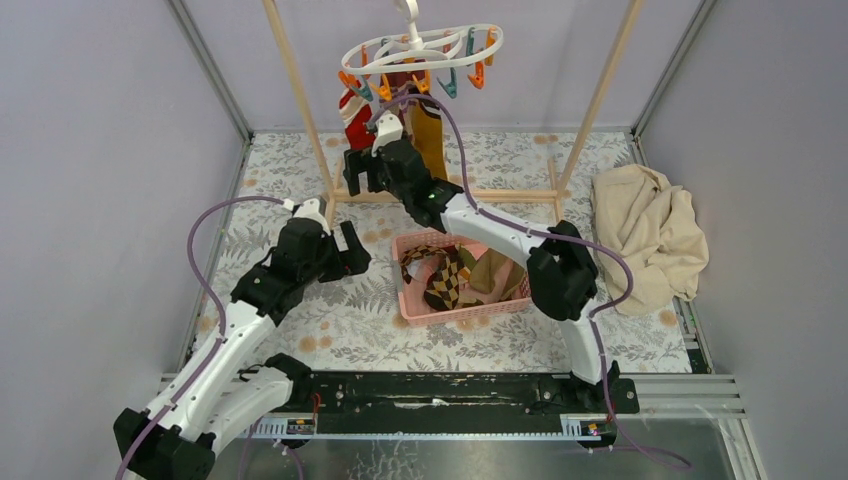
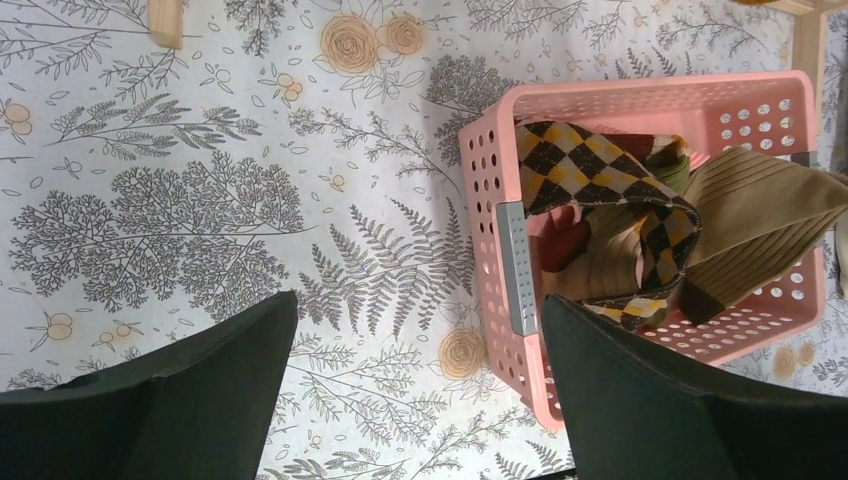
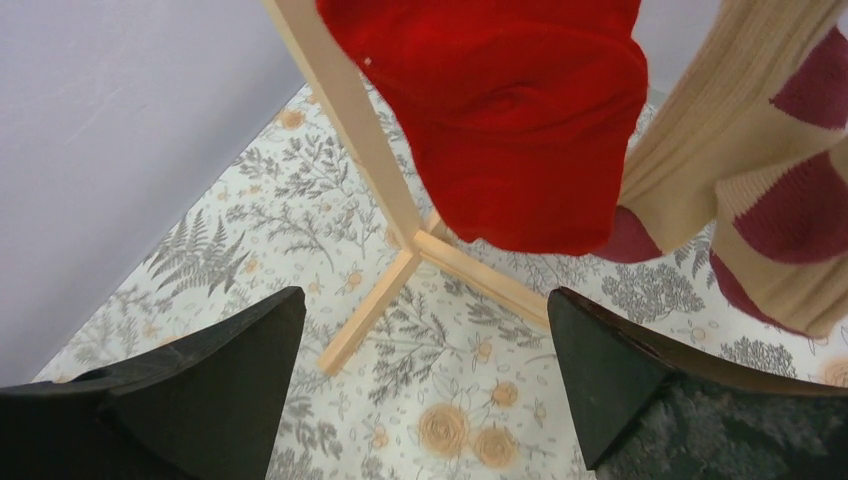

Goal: Remove the socks clipped to the hanger
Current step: Adjust the hanger on the clothesline.

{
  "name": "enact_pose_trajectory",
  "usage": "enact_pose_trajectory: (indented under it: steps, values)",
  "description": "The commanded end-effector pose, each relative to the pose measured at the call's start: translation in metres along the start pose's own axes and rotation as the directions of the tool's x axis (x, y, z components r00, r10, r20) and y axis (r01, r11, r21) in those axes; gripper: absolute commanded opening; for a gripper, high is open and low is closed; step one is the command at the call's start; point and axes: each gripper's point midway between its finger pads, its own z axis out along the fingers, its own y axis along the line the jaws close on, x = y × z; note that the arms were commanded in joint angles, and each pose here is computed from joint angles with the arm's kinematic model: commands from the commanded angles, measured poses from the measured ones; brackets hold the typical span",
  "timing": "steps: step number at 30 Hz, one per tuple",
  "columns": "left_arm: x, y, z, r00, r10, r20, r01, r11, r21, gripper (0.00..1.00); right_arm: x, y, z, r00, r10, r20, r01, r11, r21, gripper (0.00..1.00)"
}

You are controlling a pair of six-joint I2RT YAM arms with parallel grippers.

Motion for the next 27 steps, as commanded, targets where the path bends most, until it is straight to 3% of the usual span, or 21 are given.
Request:
enact_pose_trajectory:
  steps: [1, 9, 17, 23, 27]
  values:
    - [-0.016, -0.004, -0.009, 0.999, -0.015, 0.040, 0.015, 1.000, 0.006, 0.99, -0.055, -0.004, 0.008, 0.990, 0.001, 0.144, -0.009, 0.998, 0.058, 0.99]
    - [-0.015, -0.005, -0.006, 1.000, 0.003, 0.029, -0.003, 1.000, 0.004, 0.99, -0.048, -0.018, -0.043, 0.992, -0.022, 0.121, 0.014, 0.998, 0.068, 0.96]
    - [-0.020, -0.005, -0.004, 0.999, 0.026, 0.028, -0.026, 1.000, -0.005, 0.99, -0.052, 0.013, -0.133, 0.990, 0.000, 0.144, 0.028, 0.981, -0.190, 0.95]
    - [-0.025, -0.008, -0.005, 0.999, 0.031, 0.033, -0.031, 1.000, 0.000, 0.99, -0.066, -0.018, -0.179, 0.983, -0.015, 0.185, 0.027, 0.998, -0.063, 0.94]
    - [-0.027, -0.011, -0.006, 0.999, 0.034, 0.032, -0.035, 0.999, 0.006, 0.99, -0.097, -0.034, -0.209, 0.960, -0.005, 0.279, 0.002, 1.000, 0.009, 0.96]
